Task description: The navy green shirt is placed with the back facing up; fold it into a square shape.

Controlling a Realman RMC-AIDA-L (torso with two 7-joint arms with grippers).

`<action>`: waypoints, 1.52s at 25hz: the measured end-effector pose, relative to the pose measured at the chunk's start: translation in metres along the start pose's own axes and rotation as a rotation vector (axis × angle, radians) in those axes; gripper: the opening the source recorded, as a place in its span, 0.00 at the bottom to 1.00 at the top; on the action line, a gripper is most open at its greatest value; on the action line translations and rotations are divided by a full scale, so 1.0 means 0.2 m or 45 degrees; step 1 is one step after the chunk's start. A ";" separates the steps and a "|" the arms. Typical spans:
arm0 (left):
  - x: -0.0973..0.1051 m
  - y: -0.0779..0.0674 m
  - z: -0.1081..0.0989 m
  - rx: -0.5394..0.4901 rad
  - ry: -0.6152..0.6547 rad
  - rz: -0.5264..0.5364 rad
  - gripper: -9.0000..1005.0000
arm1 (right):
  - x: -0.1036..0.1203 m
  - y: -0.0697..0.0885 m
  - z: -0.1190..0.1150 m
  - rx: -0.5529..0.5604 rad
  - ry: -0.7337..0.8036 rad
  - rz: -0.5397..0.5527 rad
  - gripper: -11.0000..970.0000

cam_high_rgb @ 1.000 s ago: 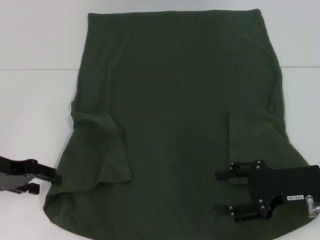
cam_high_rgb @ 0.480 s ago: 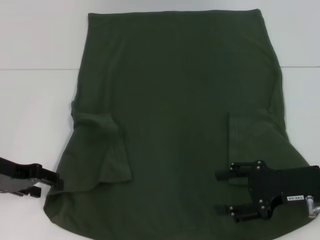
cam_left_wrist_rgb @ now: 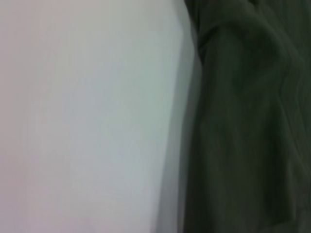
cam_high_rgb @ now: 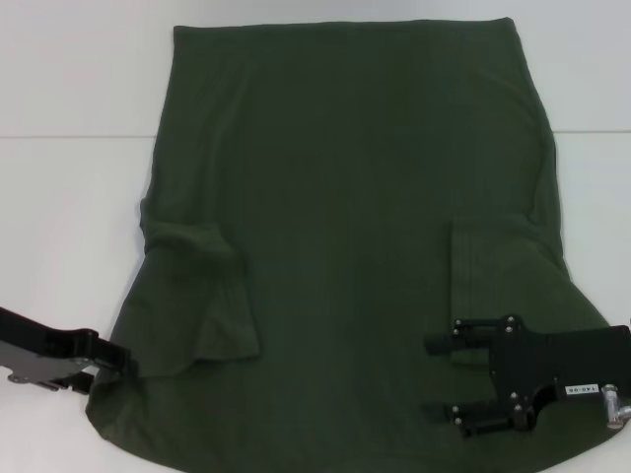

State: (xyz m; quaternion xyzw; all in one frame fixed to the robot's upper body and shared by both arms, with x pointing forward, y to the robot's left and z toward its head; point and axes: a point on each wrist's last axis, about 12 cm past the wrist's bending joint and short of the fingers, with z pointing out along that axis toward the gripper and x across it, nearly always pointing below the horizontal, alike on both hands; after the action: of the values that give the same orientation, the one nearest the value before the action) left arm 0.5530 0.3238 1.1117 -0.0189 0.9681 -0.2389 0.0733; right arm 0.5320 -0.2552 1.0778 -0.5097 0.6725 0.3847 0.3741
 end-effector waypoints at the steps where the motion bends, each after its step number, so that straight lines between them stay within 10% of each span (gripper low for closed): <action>1: 0.00 0.00 0.00 0.000 0.000 0.002 0.65 | 0.00 0.00 0.00 0.000 0.000 0.000 0.85; 21: 0.00 -0.05 0.05 -0.085 0.047 0.107 0.60 | -0.01 0.00 0.00 -0.003 -0.003 0.004 0.85; 32: -0.02 -0.07 0.05 -0.099 0.037 0.136 0.11 | -0.01 0.00 0.00 -0.003 -0.014 0.005 0.85; 38: -0.03 -0.07 0.05 -0.103 0.036 0.139 0.01 | -0.01 0.00 0.00 -0.001 -0.020 0.005 0.85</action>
State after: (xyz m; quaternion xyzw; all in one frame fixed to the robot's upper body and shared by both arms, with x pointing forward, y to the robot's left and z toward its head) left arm 0.5602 0.3072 1.1095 0.0346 0.9775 -0.1955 0.0717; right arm 0.5326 -0.2550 1.0805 -0.5054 0.6705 0.3896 0.3785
